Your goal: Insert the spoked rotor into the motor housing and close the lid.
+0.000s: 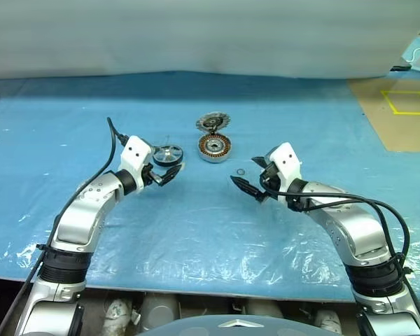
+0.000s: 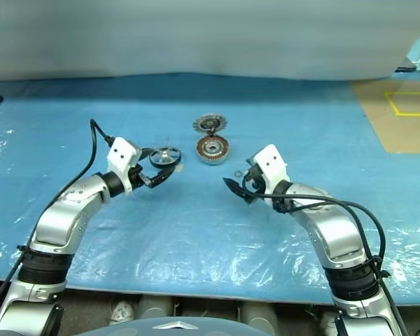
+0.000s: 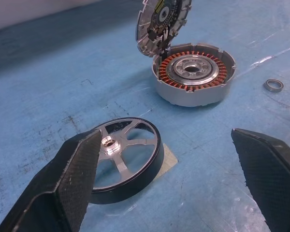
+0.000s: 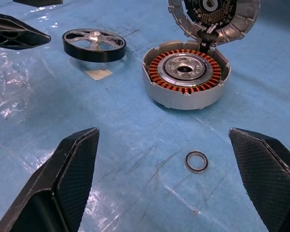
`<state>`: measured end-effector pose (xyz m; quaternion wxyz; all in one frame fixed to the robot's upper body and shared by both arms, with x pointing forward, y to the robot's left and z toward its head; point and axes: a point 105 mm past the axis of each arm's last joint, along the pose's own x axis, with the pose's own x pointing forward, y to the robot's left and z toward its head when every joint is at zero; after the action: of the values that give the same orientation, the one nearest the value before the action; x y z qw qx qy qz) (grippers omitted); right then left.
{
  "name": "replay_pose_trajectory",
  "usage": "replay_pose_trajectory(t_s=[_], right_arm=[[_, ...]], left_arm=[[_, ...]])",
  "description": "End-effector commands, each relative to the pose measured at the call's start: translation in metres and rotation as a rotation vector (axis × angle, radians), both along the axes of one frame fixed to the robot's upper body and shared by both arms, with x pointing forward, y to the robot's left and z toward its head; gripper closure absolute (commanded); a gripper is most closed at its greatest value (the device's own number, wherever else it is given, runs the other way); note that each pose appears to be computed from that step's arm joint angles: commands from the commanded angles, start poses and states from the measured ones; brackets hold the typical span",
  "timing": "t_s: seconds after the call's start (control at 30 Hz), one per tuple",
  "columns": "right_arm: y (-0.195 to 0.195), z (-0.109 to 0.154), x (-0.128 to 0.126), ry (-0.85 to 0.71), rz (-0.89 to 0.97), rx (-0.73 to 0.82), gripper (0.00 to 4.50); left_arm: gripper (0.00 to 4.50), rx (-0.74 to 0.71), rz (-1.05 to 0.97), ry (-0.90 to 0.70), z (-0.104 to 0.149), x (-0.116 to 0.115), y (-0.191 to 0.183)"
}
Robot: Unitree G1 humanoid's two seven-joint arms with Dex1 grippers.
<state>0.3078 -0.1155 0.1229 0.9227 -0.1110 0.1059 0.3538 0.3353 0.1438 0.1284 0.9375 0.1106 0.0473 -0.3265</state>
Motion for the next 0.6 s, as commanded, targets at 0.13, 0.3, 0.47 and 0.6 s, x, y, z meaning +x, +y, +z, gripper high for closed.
replay_pose_trajectory(t_s=[0.13, 0.3, 0.47, 0.6], right_arm=[[0.0014, 0.0115, -0.0018, -0.055, 0.011, -0.008, 0.04], [0.0009, 0.0103, 0.0001, -0.058, 0.008, -0.012, 0.04], [0.0013, 0.0106, 0.0006, -0.061, 0.010, -0.013, 0.04], [0.0008, 0.0089, 0.0008, -0.054, 0.008, -0.016, 0.04]], left_arm=[[0.00, 0.011, -0.008, -0.040, 0.0085, 0.0007, 0.0030], [0.00, 0.011, -0.010, -0.038, 0.0069, 0.0010, 0.0022], [0.00, 0.011, -0.008, -0.039, 0.0064, 0.0017, 0.0024], [0.00, 0.010, -0.008, -0.038, 0.0049, 0.0024, 0.0024]])
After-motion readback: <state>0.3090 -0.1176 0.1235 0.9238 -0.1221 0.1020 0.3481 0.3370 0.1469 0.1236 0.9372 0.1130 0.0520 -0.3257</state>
